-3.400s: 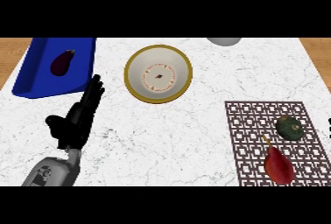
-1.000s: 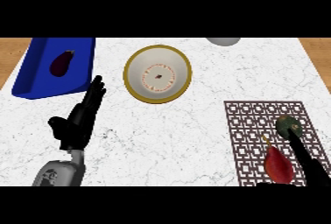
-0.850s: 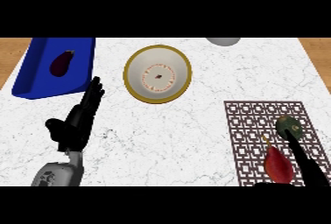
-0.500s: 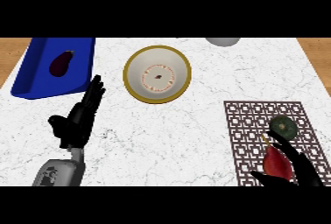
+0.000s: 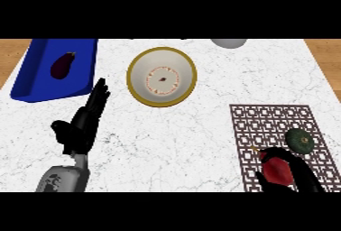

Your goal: Pick the pear from the placemat and place it in the bowl

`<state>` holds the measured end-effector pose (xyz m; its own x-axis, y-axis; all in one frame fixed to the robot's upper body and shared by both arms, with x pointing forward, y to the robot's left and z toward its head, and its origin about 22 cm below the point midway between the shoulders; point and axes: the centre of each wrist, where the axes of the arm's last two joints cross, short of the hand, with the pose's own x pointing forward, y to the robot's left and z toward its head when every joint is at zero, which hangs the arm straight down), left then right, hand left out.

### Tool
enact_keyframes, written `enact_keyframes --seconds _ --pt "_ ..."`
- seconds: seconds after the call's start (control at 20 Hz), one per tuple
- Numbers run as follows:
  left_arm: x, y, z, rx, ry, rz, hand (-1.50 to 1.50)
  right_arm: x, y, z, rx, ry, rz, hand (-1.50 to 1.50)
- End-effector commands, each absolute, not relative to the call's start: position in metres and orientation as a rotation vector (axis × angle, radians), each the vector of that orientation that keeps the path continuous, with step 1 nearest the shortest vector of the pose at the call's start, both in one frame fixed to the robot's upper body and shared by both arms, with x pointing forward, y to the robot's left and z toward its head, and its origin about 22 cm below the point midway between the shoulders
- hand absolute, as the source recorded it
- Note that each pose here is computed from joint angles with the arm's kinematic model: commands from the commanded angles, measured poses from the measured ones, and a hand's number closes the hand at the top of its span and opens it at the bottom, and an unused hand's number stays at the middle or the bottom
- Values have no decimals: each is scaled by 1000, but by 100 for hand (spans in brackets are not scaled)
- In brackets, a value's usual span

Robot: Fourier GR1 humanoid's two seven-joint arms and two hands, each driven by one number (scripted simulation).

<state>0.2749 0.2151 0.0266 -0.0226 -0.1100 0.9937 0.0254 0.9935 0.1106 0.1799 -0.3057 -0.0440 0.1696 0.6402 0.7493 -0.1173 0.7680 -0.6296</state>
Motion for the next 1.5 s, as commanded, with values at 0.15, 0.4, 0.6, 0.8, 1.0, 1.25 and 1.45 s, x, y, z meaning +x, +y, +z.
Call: enact_keyframes --seconds 0.15,0.4,0.6,0.8,1.0,1.25,1.45 --pt "275 199 30 28 -1597 -163 0 212 -160 -28 -290 -1430 629 150" --pt "278 189 33 -35 -1607 -200 0 232 -94 2 -223 -1567 677 150" --pt "286 182 37 -50 -1619 -204 0 235 -55 35 -206 -1751 591 150" --pt "287 177 37 -30 -1614 -202 0 243 -23 62 -325 -1925 558 150" --pt "286 184 30 -8 -1597 -189 0 255 3 93 -427 -1994 527 150" --pt "283 193 22 -19 -1578 -203 0 270 31 134 -555 -1951 520 150" --pt "288 188 32 -19 -1588 -193 0 287 53 177 -661 -1887 512 150"
